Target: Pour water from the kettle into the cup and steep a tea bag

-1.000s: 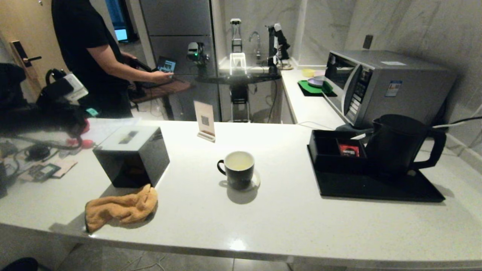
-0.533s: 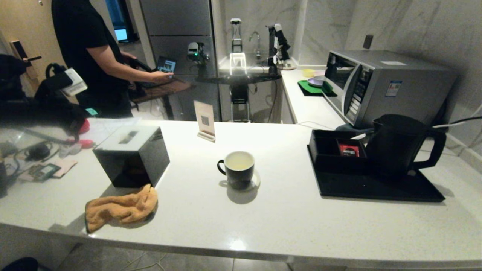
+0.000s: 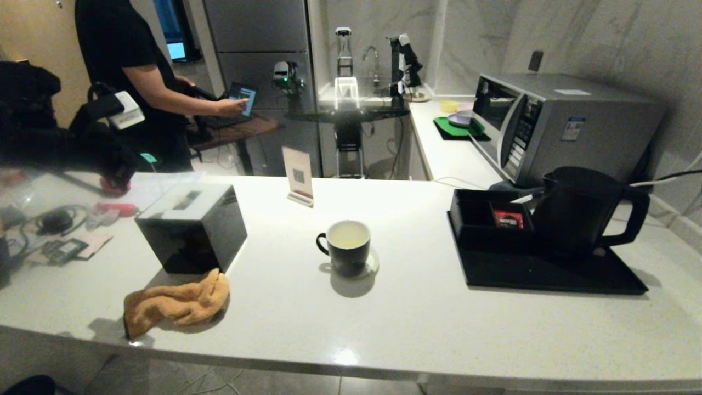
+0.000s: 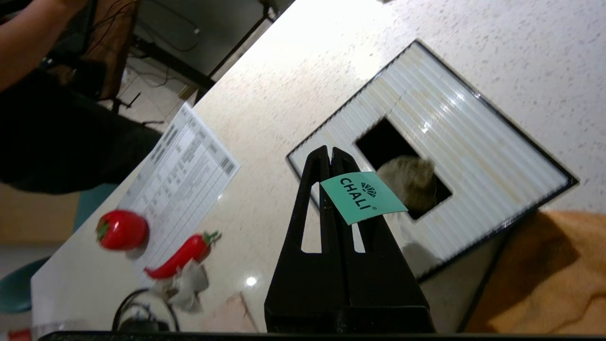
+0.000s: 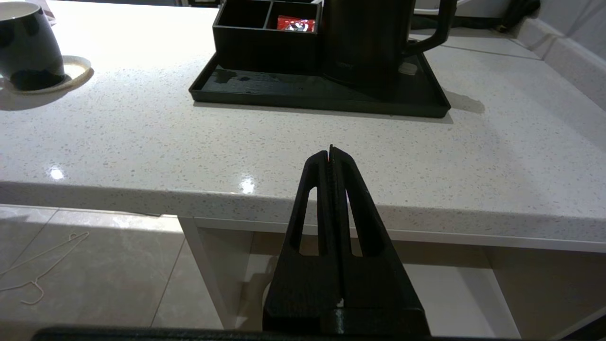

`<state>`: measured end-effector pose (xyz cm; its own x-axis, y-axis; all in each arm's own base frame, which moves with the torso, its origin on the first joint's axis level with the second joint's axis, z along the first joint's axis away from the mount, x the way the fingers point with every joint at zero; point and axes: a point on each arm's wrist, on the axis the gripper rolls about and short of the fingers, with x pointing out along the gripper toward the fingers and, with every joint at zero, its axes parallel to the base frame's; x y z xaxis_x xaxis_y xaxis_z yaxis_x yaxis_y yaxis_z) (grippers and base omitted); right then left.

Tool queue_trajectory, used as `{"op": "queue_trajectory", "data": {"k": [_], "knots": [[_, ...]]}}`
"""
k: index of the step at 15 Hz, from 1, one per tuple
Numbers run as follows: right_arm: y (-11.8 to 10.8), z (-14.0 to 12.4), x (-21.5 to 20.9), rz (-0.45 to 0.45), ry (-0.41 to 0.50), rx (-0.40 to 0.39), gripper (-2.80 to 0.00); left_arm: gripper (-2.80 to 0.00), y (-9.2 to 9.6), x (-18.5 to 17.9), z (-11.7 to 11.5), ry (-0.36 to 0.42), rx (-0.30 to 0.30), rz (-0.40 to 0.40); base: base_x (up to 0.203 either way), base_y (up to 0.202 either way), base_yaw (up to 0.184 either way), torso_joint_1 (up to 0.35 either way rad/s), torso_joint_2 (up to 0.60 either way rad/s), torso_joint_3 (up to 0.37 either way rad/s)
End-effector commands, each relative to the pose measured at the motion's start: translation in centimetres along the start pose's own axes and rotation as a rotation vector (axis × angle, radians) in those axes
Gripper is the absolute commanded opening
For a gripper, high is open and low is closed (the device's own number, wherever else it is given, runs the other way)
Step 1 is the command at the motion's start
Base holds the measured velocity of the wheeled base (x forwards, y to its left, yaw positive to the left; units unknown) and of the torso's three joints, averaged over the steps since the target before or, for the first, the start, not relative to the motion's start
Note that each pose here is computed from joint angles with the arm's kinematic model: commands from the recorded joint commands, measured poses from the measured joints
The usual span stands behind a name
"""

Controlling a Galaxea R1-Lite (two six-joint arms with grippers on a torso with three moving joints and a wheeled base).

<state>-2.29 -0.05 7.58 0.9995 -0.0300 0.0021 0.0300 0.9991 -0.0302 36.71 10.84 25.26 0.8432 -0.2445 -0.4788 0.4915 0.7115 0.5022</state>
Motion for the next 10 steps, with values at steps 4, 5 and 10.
{"op": "queue_trajectory", "data": {"k": [4,5,10], "knots": [[0.0,0.0,0.0,0.001,-0.001,0.0,-2.8,-2.8,-0.6,2.6,-1.1,0.037,-0.009,-0.05,0.0,0.0,0.0,0.0,0.0,0.0],[0.0,0.0,0.0,0.001,-0.001,0.0,-2.8,-2.8,-0.7,3.0,-1.4,0.043,-0.014,-0.06,0.0,0.0,0.0,0.0,0.0,0.0],[0.0,0.0,0.0,0.001,0.001,0.0,-2.8,-2.8,-1.3,4.8,-2.5,0.067,-0.008,-0.097,0.0,0.0,0.0,0.0,0.0,0.0]]}}
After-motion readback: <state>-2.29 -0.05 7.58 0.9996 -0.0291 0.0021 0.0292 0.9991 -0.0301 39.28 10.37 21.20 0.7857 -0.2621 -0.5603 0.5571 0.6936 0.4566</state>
